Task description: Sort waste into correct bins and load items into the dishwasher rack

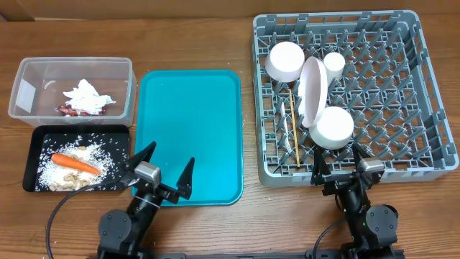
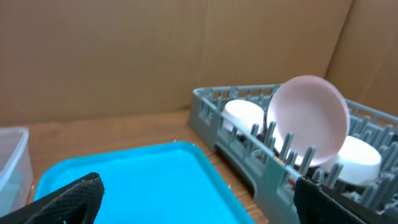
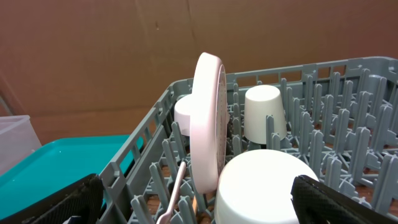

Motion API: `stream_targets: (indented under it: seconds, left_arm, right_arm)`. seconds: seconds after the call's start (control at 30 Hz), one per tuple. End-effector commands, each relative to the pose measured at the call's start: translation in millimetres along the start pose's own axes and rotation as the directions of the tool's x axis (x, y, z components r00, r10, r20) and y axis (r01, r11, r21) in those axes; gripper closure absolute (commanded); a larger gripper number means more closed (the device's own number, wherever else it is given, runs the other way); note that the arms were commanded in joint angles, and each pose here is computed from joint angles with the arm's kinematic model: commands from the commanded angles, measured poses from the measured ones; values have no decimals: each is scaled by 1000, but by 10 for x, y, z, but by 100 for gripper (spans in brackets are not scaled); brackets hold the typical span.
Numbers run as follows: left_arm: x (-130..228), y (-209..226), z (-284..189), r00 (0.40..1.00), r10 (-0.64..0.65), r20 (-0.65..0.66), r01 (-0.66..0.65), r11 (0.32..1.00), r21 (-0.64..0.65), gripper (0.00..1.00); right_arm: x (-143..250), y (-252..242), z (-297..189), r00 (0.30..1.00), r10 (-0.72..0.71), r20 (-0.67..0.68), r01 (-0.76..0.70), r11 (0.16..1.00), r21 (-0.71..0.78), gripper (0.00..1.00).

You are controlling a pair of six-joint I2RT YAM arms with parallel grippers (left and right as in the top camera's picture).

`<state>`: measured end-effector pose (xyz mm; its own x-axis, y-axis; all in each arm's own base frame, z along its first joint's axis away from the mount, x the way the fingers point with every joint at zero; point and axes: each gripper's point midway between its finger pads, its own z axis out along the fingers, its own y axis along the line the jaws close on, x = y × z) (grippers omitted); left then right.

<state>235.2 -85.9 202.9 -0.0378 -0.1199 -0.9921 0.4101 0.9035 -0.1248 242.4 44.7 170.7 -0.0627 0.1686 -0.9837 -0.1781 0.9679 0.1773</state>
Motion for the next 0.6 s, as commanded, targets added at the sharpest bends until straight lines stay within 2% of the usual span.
stream_targets:
  seconds: [0.0,0.13,0.33,0.57]
  left_arm:
    - [169,61,-11,1000,-1,-4,1,1000,-27,0]
    - [270,97,-23,1000,-3,-13,2,999,-42,0]
    - [462,311,-71,996,-22,-83,9,987,-162,0]
    - [384,560,-143,999,-2,-52,-12,963,-269,0]
  right_arm:
    - [11,-2,0,1000,-4,6,4,1000,-3,0]
    - [11,-2,0,1000,-4,6,4,1000,-3,0]
    - [11,-2,0,1000,-4,6,4,1000,-3,0]
    - [11,-2,0,1000,-4,6,4,1000,-3,0]
